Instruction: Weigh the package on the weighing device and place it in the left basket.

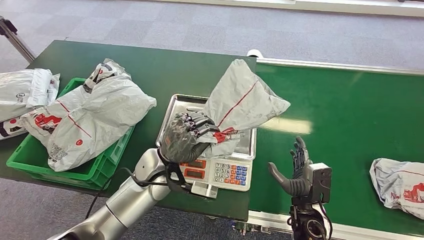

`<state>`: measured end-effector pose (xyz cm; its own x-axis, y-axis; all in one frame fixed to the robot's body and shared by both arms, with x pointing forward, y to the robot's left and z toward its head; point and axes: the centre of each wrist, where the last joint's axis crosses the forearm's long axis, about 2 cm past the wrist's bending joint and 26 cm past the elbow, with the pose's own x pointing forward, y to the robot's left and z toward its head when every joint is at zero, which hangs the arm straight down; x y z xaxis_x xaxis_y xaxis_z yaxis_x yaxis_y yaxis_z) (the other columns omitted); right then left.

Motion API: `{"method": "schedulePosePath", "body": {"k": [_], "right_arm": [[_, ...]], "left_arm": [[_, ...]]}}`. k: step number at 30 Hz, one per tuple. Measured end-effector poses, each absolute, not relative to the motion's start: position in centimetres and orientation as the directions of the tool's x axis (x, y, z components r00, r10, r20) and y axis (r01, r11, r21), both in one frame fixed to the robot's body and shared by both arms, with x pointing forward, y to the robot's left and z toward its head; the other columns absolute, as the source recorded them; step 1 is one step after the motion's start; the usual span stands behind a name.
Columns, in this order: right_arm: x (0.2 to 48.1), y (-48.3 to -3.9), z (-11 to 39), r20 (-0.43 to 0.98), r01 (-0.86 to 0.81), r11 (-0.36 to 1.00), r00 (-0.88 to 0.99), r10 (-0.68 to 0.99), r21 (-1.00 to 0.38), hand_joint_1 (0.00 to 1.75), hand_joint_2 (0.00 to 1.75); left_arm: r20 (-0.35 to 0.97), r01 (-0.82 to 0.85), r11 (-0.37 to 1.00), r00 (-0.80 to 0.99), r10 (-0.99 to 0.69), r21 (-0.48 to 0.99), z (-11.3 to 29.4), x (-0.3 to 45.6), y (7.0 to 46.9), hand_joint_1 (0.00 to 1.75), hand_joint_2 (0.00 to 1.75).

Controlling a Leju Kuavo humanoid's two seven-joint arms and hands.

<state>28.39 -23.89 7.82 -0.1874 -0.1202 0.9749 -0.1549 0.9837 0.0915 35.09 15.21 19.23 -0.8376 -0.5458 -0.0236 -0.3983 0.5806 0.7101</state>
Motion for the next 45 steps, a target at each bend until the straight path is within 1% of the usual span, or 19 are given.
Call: {"method": "schedulePosePath", "body": {"k": [4, 8, 13, 20, 26, 33, 38, 42, 43, 44, 45], "right_arm": [[28.1, -23.9, 7.7, 0.975, -0.153, 0.984, -0.184, -0.124, 0.096, 0.00, 1.75], [27.8, -23.7, 7.5, 0.975, -0.160, 0.982, -0.179, -0.130, 0.102, 0.00, 1.75], [27.5, -23.5, 7.2, 0.977, -0.169, 0.981, -0.171, -0.129, 0.099, 0.00, 1.75], [27.0, -23.2, 7.0, 0.978, -0.176, 0.979, -0.165, -0.128, 0.098, 0.00, 1.75], [26.9, -23.0, 7.1, 0.979, -0.181, 0.979, -0.162, -0.127, 0.097, 0.00, 1.75], [26.9, -23.0, 7.4, 0.978, -0.184, 0.979, -0.167, -0.122, 0.091, 0.00, 1.75], [27.2, -22.9, 7.6, 0.980, -0.188, 0.979, -0.166, -0.115, 0.083, 0.00, 1.75], [27.4, -22.8, 7.8, 0.980, -0.190, 0.979, -0.165, -0.110, 0.077, 0.00, 1.75], [27.4, -22.7, 7.8, 0.980, -0.190, 0.979, -0.165, -0.108, 0.076, 0.00, 1.75], [27.4, -22.7, 7.8, 0.981, -0.191, 0.979, -0.164, -0.107, 0.075, 0.00, 1.75], [27.4, -22.6, 7.8, 0.981, -0.192, 0.979, -0.164, -0.107, 0.074, 0.00, 1.75]], "left_arm": [[-0.115, -0.502, 0.524, -0.788, -0.605, 0.688, 20.4, 34.4, 15.7, 1.75, 1.75], [-0.153, -0.609, 0.476, -0.702, -0.695, 0.634, 22.0, 34.6, 18.3, 1.75, 1.75], [-0.131, -0.712, 0.420, -0.578, -0.805, 0.563, 23.0, 34.9, 23.5, 1.75, 1.75], [-0.035, -0.783, 0.315, -0.394, -0.918, 0.536, 22.0, 33.9, 29.7, 1.75, 1.75], [0.026, -0.800, 0.231, -0.260, -0.965, 0.554, 21.0, 32.7, 32.6, 1.75, 1.75], [0.135, -0.783, 0.159, -0.097, -0.986, 0.601, 19.8, 31.6, 35.1, 1.75, 1.75], [0.231, -0.718, 0.144, 0.024, -0.973, 0.681, 19.3, 31.6, 36.8, 1.75, 1.75], [0.269, -0.664, 0.128, 0.114, -0.956, 0.736, 18.5, 31.7, 37.8, 1.74, 1.75], [0.274, -0.651, 0.125, 0.131, -0.953, 0.749, 18.3, 31.7, 38.0, 1.73, 1.75], [0.275, -0.636, 0.123, 0.146, -0.950, 0.762, 18.1, 31.7, 38.1, 1.58, 1.75], [0.275, -0.619, 0.123, 0.156, -0.949, 0.776, 17.9, 31.8, 38.2, 1.26, 1.75]]}}
